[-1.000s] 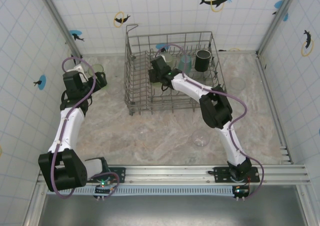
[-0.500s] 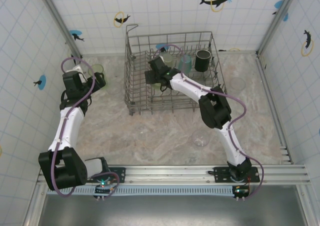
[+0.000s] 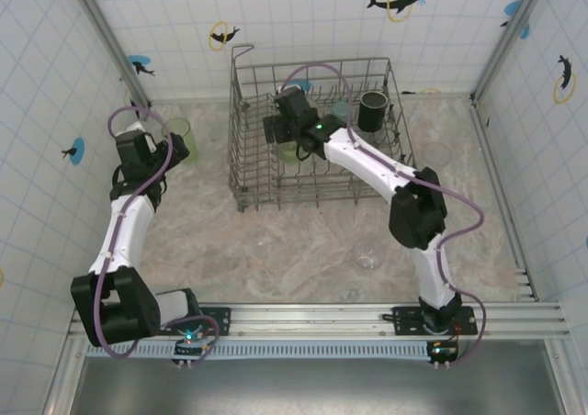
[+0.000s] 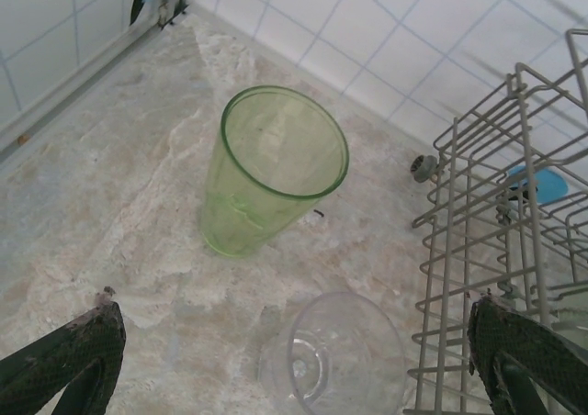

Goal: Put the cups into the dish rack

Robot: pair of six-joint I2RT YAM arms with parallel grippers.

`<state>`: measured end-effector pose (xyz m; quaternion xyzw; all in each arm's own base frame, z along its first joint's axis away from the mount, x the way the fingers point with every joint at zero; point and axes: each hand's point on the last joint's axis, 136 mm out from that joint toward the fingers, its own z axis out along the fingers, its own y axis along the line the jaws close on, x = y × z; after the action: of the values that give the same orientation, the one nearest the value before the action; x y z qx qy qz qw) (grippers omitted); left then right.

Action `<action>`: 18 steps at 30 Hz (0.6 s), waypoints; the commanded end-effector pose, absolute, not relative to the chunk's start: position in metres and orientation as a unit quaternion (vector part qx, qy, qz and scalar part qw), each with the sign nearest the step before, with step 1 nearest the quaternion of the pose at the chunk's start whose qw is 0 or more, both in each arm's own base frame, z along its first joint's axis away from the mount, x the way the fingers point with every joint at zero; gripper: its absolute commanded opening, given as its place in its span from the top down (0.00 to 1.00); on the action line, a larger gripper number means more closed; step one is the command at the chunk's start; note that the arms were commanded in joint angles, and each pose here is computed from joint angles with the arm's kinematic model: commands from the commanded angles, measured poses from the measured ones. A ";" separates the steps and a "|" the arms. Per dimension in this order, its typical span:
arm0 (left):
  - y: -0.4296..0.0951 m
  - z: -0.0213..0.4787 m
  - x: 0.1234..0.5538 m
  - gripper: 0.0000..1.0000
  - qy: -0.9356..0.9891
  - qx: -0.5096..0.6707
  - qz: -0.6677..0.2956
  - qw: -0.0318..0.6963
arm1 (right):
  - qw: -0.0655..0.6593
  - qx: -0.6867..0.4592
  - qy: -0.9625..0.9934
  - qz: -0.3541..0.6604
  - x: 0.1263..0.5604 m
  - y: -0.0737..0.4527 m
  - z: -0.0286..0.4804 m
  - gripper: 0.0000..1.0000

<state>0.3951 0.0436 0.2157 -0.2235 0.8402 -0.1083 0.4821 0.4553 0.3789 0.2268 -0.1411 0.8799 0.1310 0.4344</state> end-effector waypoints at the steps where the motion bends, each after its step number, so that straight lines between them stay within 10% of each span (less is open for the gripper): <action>1: 0.053 0.215 0.402 0.02 0.833 -0.266 -0.109 0.472 | 0.445 -0.146 0.867 0.171 0.429 0.373 0.266 0.00; 18: 0.073 0.189 0.426 0.02 0.798 -0.402 -0.133 0.430 | 0.458 -0.151 0.854 0.197 0.383 0.298 0.276 0.00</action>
<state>0.4196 0.0610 0.1796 -0.3618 0.8237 -0.1278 0.4174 0.3825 0.3044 0.2402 -0.1504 0.8802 0.1648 0.4190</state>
